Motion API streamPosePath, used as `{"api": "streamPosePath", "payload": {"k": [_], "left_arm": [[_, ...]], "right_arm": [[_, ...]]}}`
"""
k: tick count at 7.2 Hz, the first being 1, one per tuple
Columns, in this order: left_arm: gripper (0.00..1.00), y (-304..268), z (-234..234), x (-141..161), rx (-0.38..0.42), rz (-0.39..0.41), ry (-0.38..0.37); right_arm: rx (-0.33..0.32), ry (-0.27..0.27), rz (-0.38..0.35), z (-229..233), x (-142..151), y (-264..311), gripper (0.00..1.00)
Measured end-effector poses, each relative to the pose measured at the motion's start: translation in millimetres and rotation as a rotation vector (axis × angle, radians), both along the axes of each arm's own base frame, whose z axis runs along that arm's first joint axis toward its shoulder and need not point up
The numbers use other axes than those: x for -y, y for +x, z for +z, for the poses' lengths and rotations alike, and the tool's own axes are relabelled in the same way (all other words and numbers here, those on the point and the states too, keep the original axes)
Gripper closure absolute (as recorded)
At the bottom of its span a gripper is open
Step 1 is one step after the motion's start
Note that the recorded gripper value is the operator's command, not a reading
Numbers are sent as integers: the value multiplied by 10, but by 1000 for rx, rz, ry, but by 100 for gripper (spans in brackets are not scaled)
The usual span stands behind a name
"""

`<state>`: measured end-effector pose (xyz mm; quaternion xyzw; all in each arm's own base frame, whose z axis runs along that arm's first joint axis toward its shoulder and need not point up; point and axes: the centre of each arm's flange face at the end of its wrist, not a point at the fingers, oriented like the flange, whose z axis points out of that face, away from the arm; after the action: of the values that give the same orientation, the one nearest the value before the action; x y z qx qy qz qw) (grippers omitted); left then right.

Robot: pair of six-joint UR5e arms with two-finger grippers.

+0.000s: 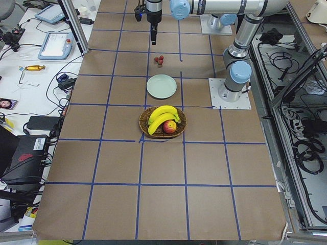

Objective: Collect all strawberries into plate

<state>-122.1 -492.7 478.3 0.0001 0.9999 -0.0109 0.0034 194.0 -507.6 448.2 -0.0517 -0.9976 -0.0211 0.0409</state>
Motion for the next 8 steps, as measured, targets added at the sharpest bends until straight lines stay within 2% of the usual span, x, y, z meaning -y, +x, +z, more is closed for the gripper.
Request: {"api": "streamPosePath", "payload": {"k": [1, 2, 4, 6, 8], "left_arm": [[0, -3, -19, -7, -1, 1, 4], [0, -9, -21, -15, -2, 1, 4], [0, -18, -14, -23, 0, -1, 2], [0, -19, -8, -23, 0, -1, 0], [0, -22, -12, -25, 0, -2, 1]], "right_arm": [[-23, 24, 31, 219, 27, -187, 0], [-36, 7, 38, 347, 62, -272, 0], [-37, -82, 36, 528, 149, -307, 0], [21, -114, 37, 629, 134, -255, 0], [84, -113, 42, 622, 83, -152, 0]]}}
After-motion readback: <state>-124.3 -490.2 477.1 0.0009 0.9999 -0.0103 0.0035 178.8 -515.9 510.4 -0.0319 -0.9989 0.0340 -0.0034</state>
